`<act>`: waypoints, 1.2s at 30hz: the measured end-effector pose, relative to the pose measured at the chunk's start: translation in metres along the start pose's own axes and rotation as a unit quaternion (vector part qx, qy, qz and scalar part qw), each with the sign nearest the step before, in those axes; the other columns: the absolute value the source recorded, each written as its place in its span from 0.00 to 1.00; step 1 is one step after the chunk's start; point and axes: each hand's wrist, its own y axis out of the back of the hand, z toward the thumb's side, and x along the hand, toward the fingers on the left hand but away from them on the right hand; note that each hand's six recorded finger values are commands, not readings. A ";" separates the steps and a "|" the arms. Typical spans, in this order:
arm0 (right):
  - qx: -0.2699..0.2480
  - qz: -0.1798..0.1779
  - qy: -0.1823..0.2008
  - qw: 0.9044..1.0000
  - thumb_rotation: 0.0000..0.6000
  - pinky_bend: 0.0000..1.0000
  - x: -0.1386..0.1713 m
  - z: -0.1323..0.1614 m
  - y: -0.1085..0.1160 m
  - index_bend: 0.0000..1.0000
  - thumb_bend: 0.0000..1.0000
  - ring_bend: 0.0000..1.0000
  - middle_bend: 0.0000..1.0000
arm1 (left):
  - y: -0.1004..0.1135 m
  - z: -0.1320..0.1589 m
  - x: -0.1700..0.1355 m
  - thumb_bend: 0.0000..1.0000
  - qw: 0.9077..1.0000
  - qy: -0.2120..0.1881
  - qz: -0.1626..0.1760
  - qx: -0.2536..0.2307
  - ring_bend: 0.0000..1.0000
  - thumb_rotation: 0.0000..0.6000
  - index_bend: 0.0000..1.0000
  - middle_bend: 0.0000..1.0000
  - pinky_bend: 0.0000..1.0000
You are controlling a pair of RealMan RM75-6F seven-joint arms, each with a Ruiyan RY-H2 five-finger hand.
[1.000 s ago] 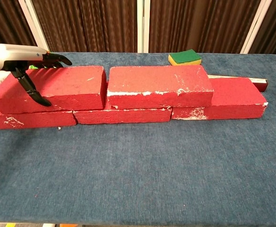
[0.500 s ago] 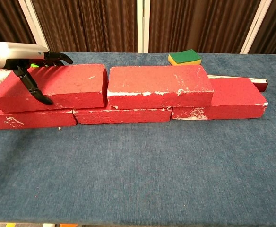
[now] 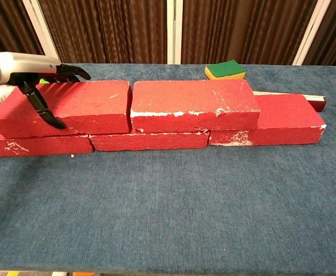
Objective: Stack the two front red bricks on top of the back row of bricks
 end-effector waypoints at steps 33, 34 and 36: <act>-0.005 0.005 -0.004 1.000 1.00 0.00 -0.002 -0.005 -0.003 0.00 0.00 0.00 0.00 | -0.004 0.004 0.002 0.09 1.000 0.004 -0.005 -0.005 0.16 1.00 0.01 0.14 0.15; -0.005 0.005 -0.004 1.000 1.00 0.00 -0.002 -0.005 -0.003 0.00 0.00 0.00 0.00 | -0.004 0.004 0.002 0.09 1.000 0.004 -0.005 -0.006 0.15 1.00 0.01 0.13 0.15; -0.005 0.005 -0.005 1.000 1.00 0.00 -0.002 -0.005 -0.003 0.00 0.00 0.00 0.00 | -0.004 0.005 0.002 0.09 1.000 0.003 -0.006 -0.008 0.10 1.00 0.01 0.11 0.13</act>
